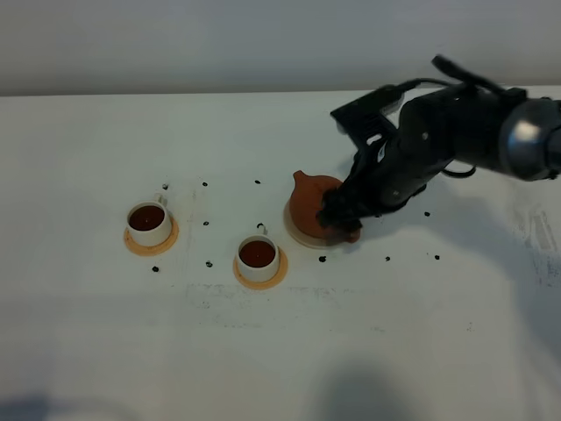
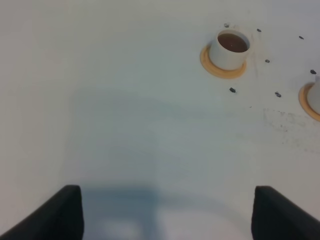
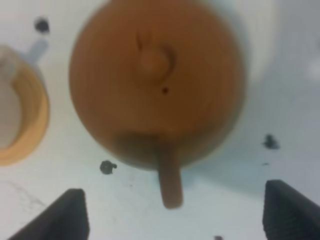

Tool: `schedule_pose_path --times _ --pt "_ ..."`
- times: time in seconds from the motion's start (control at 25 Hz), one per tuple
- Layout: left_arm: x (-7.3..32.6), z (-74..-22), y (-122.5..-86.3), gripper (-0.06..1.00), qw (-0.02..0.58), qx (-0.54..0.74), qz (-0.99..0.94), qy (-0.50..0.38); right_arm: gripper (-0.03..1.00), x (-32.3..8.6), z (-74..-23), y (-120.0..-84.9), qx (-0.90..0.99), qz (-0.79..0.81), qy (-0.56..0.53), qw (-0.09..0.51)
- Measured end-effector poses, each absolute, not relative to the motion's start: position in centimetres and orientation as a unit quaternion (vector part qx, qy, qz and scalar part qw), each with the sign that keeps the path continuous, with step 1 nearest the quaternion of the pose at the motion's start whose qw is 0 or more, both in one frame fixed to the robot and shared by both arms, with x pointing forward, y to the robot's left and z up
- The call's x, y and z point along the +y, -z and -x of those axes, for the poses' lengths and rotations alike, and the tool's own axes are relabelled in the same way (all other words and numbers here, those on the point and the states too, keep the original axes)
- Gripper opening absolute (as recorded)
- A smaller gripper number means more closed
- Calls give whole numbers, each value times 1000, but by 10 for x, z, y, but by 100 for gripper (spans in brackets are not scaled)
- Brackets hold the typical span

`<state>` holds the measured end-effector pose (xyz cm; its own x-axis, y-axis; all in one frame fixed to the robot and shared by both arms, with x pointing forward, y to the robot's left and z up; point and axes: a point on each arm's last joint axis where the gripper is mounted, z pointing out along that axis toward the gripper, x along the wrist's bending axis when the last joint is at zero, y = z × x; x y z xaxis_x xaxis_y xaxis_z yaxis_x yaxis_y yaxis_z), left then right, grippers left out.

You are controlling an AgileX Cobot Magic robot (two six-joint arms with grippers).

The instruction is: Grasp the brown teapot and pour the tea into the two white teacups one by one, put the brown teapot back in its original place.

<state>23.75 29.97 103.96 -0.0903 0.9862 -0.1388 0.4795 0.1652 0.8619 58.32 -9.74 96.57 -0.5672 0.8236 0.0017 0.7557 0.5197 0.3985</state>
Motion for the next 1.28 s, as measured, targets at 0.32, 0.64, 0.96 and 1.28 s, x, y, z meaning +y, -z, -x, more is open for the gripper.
schedule_pose_path --times 0.32,0.64,0.96,1.28 --pt "300 -238 -1040 68 383 660 -555 -331 62 -137 -561 -1048 846 -476 -208 122" --pt "300 -238 -1040 68 383 660 -555 -331 61 -173 -521 -1105 837 -493 -186 146" --pt "300 -238 -1040 68 383 660 -555 -331 61 -210 -457 -1169 808 -510 -213 205" --pt "300 -238 -1040 68 383 660 -555 -331 57 -250 -381 -1188 785 -508 -244 257"
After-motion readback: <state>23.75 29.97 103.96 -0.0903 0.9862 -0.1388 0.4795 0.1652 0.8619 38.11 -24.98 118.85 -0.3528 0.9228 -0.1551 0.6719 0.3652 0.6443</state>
